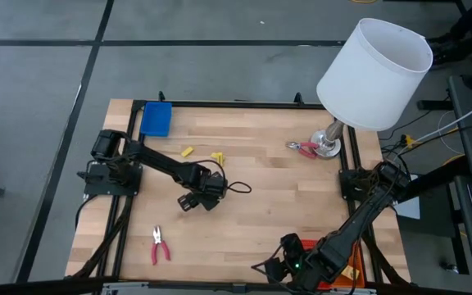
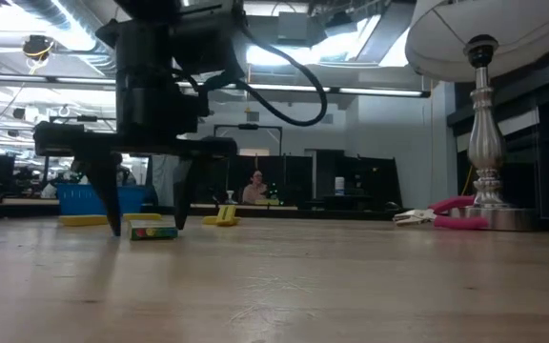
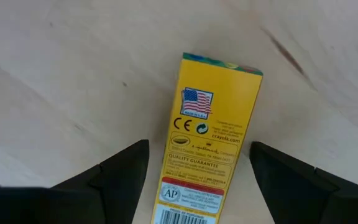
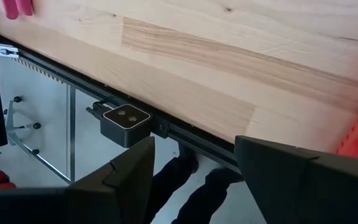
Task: Pick & Place School Supplies
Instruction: Put the yellow crayon box into the orange bin
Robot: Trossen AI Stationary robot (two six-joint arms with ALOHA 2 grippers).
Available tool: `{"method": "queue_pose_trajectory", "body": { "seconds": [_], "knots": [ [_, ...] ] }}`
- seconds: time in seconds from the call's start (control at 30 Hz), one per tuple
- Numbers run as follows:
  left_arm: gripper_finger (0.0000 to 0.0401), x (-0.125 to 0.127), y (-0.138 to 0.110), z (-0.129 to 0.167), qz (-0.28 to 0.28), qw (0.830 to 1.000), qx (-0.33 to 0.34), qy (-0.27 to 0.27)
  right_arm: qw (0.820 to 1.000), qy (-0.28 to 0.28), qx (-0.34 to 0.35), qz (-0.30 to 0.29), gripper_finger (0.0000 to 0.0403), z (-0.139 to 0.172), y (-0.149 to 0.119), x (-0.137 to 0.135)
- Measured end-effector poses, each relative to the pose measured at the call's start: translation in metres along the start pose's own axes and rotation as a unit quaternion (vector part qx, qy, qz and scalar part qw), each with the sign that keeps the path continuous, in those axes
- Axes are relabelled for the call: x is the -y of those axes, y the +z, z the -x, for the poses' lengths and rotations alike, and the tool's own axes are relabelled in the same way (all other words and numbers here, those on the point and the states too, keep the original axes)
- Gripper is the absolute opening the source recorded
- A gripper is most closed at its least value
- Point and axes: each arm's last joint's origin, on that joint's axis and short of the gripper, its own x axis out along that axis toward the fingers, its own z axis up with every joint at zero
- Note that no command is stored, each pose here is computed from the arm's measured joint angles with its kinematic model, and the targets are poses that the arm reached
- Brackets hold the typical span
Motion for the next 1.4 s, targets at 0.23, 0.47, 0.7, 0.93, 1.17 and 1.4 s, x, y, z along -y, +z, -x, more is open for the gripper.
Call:
{"method": "queue_pose_trajectory", "body": {
  "seconds": [0.23,0.47,0.7,0.93,1.17,1.4],
  "knots": [
    [0.0265,-0.001,-0.002,-0.001,0.034,0.999,0.000,-0.005,1.000,-0.003,0.002,0.001,0.0226,0.000,0.000,0.001],
    [0.0230,-0.001,-0.003,-0.002,0.024,0.999,0.008,-0.021,1.000,-0.003,0.003,-0.003,0.0226,0.000,0.001,0.000],
    [0.0183,-0.004,-0.006,-0.002,0.038,0.999,0.010,-0.027,1.000,-0.001,0.006,-0.003,0.0226,0.000,0.001,0.000],
    [0.0166,-0.011,-0.010,0.006,0.062,0.998,0.019,-0.002,0.999,0.011,0.031,0.020,0.0226,0.000,0.004,-0.001],
    [0.0173,-0.026,0.005,0.039,0.070,0.993,0.095,0.011,0.985,0.024,0.099,0.138,0.0226,-0.004,0.023,-0.011],
    [0.0168,-0.046,0.033,0.086,0.092,0.970,0.223,-0.013,0.950,-0.005,0.109,0.293,0.0226,-0.012,0.059,-0.029]
  ]
}}
